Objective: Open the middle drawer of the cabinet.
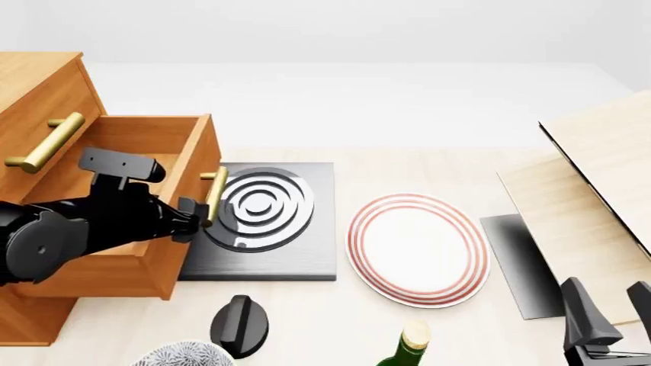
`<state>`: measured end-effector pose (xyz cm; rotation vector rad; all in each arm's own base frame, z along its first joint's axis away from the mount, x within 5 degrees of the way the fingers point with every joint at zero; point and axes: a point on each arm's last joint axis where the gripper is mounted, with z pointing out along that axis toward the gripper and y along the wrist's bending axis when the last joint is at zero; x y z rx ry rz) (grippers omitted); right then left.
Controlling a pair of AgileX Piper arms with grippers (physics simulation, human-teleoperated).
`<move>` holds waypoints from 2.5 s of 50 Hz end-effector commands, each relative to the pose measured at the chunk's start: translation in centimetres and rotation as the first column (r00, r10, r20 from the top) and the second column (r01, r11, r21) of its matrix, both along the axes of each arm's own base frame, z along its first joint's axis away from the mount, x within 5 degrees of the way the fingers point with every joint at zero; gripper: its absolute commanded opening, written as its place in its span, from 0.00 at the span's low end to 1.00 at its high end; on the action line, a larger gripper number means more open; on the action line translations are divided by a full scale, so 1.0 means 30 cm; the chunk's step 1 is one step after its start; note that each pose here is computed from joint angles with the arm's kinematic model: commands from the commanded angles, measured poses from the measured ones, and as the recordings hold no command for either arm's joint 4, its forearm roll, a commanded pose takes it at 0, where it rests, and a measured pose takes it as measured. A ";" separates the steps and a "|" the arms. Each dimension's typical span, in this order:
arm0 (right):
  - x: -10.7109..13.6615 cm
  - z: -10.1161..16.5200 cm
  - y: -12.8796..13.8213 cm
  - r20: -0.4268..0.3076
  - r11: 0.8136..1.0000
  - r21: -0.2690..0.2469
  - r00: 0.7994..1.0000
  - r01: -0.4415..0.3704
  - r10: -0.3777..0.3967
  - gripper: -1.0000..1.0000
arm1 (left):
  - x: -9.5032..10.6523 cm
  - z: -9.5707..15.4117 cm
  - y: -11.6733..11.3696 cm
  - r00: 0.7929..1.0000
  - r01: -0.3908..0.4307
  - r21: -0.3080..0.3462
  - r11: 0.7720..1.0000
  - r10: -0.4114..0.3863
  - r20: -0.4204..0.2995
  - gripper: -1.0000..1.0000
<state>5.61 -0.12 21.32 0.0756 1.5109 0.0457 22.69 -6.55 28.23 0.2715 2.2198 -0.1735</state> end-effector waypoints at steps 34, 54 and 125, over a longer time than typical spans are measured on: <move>-0.001 0.001 0.001 0.004 1.000 0.001 1.000 -0.005 0.005 1.00 | 0.012 0.001 -0.038 1.000 0.027 -0.020 0.999 -0.027 0.000 1.00; -0.001 0.002 0.001 0.004 1.000 0.001 1.000 -0.005 0.005 1.00 | 0.012 0.004 -0.039 1.000 0.028 -0.021 0.999 -0.028 0.002 1.00; -0.001 0.003 0.001 0.005 1.000 -0.003 1.000 -0.006 0.006 1.00 | -0.086 0.111 0.055 0.994 -0.019 0.006 1.000 0.018 0.107 1.00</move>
